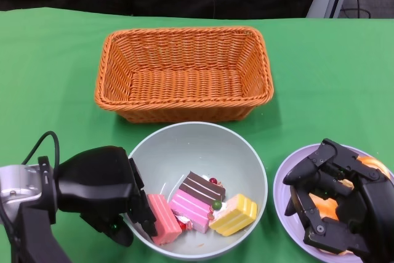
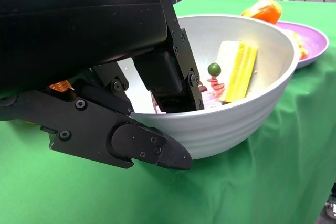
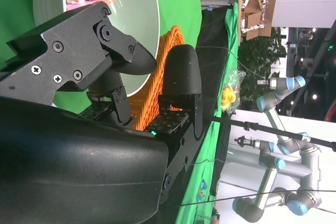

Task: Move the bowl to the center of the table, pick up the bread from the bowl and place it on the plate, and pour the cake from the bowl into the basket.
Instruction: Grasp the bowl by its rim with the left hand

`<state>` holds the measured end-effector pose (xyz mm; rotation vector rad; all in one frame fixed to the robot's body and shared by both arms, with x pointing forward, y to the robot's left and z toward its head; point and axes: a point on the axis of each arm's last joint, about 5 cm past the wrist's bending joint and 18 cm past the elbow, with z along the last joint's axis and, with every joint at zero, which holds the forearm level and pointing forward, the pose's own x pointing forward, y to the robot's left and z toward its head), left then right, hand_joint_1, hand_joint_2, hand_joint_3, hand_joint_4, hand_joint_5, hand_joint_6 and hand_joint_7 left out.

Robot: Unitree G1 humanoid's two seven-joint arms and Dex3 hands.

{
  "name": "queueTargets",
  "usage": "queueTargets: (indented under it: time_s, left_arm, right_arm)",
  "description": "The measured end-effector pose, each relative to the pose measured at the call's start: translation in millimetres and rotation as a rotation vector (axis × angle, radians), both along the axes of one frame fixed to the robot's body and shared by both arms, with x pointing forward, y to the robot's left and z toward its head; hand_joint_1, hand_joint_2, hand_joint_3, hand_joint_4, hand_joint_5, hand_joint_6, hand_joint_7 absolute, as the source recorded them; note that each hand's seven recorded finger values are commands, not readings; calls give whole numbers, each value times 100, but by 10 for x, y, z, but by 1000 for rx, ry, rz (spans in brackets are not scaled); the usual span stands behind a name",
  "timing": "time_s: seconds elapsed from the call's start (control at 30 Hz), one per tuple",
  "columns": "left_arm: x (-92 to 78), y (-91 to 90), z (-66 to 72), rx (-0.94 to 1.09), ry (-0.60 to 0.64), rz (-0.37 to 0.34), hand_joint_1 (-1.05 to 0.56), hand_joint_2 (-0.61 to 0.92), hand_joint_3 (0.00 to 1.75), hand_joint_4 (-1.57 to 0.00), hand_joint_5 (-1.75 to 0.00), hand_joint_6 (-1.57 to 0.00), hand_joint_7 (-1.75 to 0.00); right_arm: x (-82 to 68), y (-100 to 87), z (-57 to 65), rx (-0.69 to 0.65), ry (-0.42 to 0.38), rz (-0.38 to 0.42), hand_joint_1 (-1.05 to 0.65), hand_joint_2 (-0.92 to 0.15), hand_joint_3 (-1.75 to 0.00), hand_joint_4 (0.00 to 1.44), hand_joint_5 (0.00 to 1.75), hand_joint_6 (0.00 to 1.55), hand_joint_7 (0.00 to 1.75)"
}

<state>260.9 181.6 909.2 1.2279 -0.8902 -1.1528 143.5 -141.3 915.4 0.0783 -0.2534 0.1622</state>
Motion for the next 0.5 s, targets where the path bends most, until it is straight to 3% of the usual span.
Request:
queueTargets:
  time_s: [0.07,0.17,0.23,0.5]
  left_arm:
    - [-2,-10,-14,8,2,3,-59,92,6,-100,-57,-107,-13]
    - [-1,-28,-30,27,10,14,-58,92,9,-99,-17,-98,-2]
    - [1,-38,-38,48,18,23,-59,92,8,-92,-6,-89,-1]
    - [-28,-52,-82,112,42,70,-59,92,9,-48,0,-58,0]
  right_arm:
    - [0,-3,0,-3,0,1,-1,-59,-108,69,155,66,126]
    - [-1,-6,-1,-5,0,4,0,-59,-107,69,154,67,126]
    - [-1,-8,-1,-7,0,5,0,-60,-106,70,153,67,125]
    - [-1,-7,-1,-12,0,4,0,-60,-106,70,154,68,124]
